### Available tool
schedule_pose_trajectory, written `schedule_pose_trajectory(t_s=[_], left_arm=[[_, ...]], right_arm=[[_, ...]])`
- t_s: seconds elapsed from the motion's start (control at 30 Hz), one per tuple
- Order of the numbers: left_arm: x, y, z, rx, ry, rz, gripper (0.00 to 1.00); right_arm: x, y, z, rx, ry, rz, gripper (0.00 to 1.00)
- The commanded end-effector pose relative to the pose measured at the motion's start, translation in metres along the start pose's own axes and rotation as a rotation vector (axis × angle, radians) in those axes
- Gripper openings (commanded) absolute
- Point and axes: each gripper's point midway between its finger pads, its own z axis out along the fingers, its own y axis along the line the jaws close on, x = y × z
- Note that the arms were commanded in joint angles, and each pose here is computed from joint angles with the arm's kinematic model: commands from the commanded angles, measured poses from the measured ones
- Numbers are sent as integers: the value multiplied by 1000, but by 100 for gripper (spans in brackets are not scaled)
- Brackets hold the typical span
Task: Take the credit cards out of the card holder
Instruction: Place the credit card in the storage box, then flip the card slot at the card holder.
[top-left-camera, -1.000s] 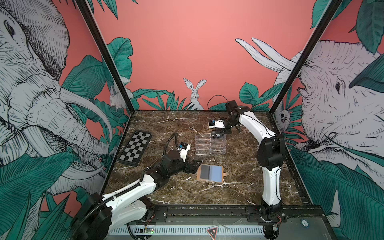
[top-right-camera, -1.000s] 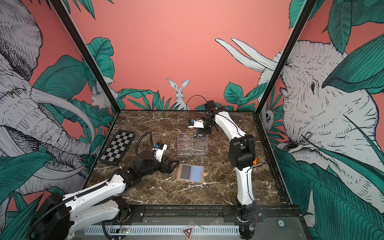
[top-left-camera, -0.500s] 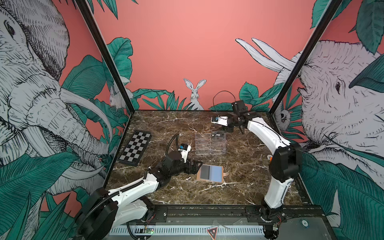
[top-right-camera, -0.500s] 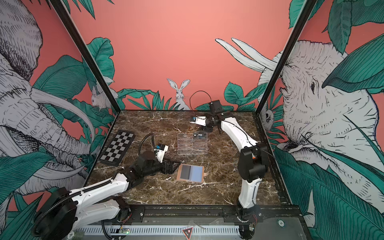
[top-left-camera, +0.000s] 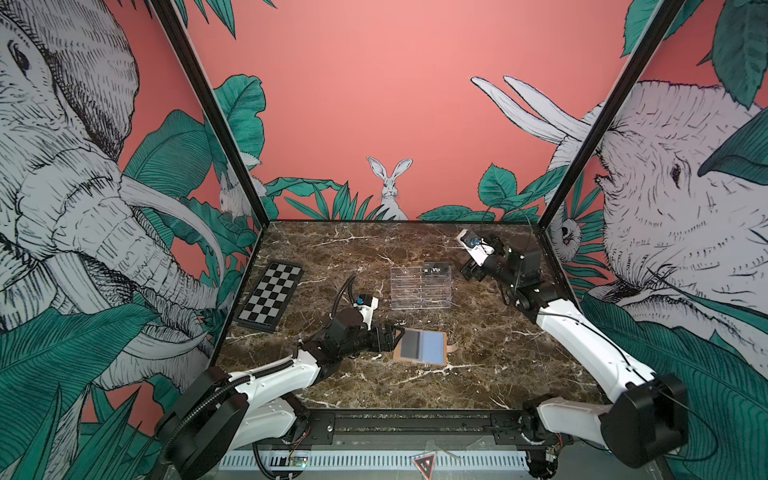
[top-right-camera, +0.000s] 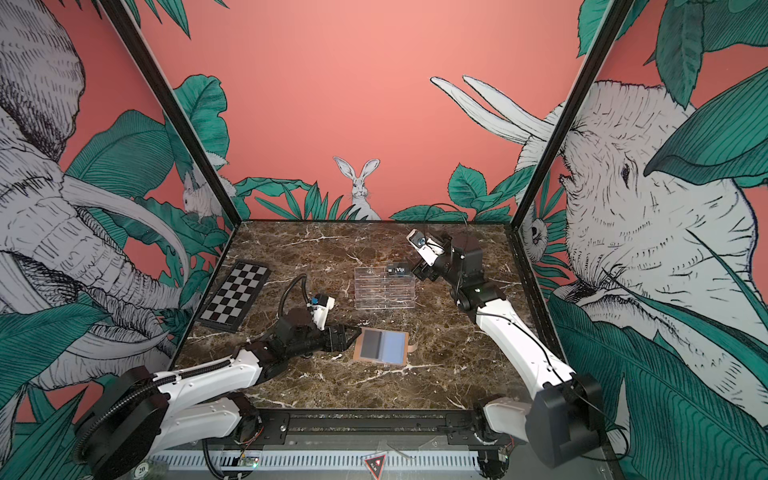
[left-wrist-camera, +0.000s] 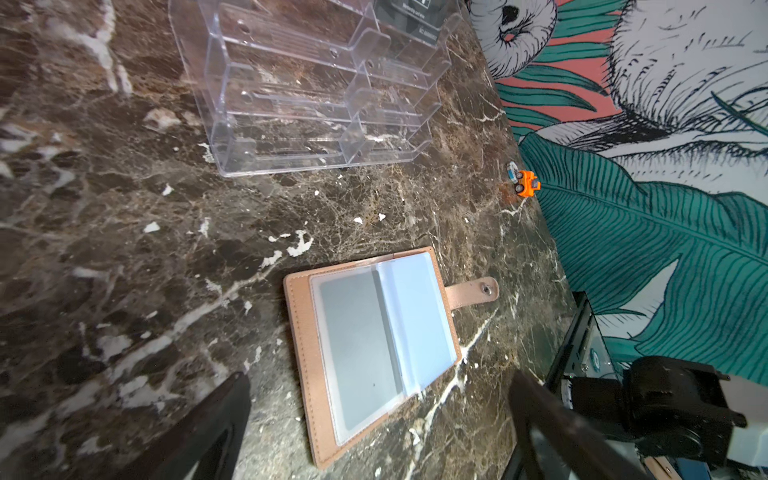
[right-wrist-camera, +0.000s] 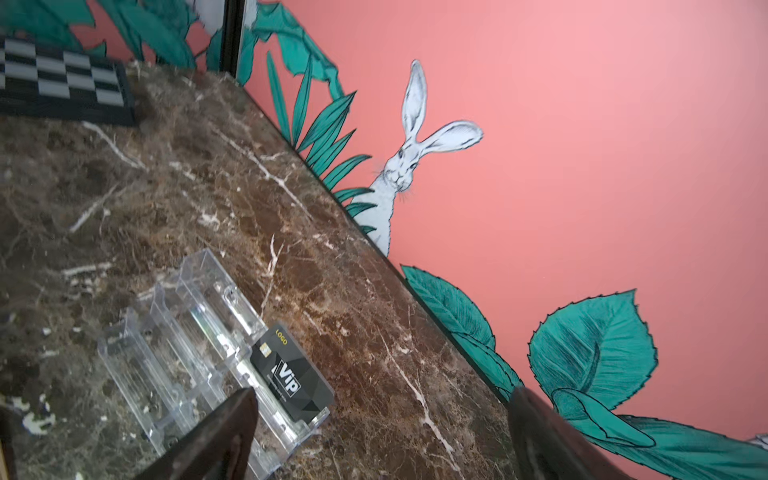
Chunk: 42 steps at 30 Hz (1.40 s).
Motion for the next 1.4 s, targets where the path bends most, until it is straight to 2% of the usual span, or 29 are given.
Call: schedule_pose_trajectory(t_s=[0.0,0.3,0.47,0.8,1.37], left_arm=[[-10,4,-8,-12,-78,-34,99],[-7,4,-13,-2,-80,-53,98],[-4,5,-11,5,-76,-61,98],[-4,4,-14,14,-83,-75,98],[-5,0,-17,35,-96,-73,98]], right_arm=[[-23,-20,-20,110,-107,142,94],[-18,-11,-73,136,-139,439,98],[-7,-6,-93,168,-150,496,98],[21,11,-117,159,-35,665,98],[41,40,-133,80,49,808,98]])
